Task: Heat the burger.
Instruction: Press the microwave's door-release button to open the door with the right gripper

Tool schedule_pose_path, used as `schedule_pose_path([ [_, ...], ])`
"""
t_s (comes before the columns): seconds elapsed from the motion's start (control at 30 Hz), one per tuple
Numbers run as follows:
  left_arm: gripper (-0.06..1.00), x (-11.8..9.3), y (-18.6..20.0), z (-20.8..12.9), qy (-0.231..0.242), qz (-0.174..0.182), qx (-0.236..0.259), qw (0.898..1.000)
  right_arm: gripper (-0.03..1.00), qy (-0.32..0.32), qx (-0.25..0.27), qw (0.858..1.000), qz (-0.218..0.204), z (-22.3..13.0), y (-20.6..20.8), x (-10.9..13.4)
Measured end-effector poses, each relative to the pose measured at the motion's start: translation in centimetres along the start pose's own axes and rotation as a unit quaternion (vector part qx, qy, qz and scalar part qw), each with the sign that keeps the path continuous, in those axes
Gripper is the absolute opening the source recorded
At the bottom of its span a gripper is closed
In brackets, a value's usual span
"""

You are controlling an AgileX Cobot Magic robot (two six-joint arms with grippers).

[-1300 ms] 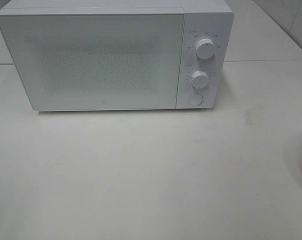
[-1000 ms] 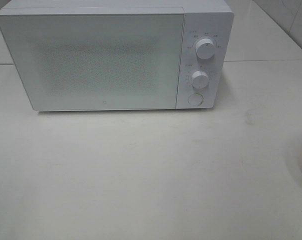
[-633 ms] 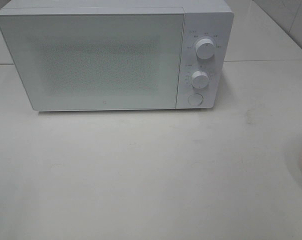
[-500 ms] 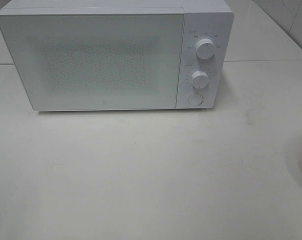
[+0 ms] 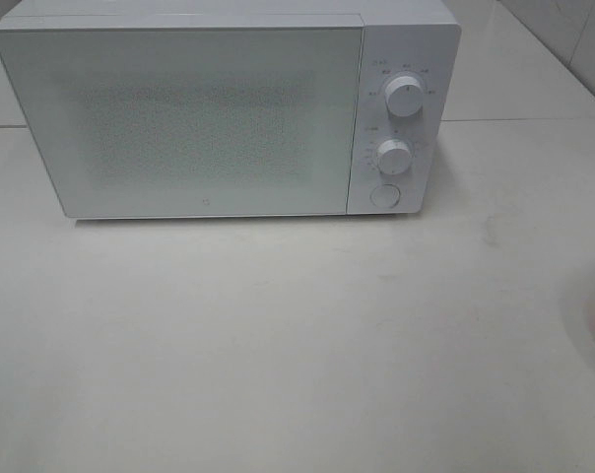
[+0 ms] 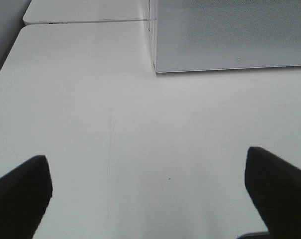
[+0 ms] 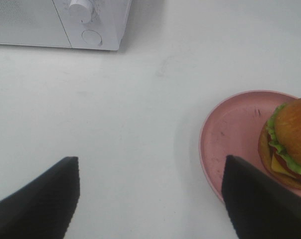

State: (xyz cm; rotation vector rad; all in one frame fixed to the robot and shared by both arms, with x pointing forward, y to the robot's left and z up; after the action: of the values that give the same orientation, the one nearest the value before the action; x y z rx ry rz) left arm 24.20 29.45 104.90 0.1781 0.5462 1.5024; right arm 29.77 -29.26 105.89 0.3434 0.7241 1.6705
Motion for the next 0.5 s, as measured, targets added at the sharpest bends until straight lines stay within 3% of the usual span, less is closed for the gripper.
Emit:
schedule_pose_path([
  [0.5,0.99,0.0,0.0,0.0,0.000,0.000,0.000,1.000,0.76,0.002,-0.001,1.000,0.001,3.0,-4.0,-0.5],
])
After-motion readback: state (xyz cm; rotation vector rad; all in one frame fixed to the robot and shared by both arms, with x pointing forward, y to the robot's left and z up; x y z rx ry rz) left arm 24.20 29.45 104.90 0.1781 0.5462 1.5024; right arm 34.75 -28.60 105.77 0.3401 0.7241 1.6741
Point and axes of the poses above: a point on each arm's last joint axis where the gripper is mounted, y pointing back along that axis away from the gripper, x along the wrist's bending axis when the last joint is at zero, z = x × y, the point moved 1 cm from there along -y, pointing out along that axis toward the gripper, and after that the axes turned 14 degrees about y, right-handed, at the moved point
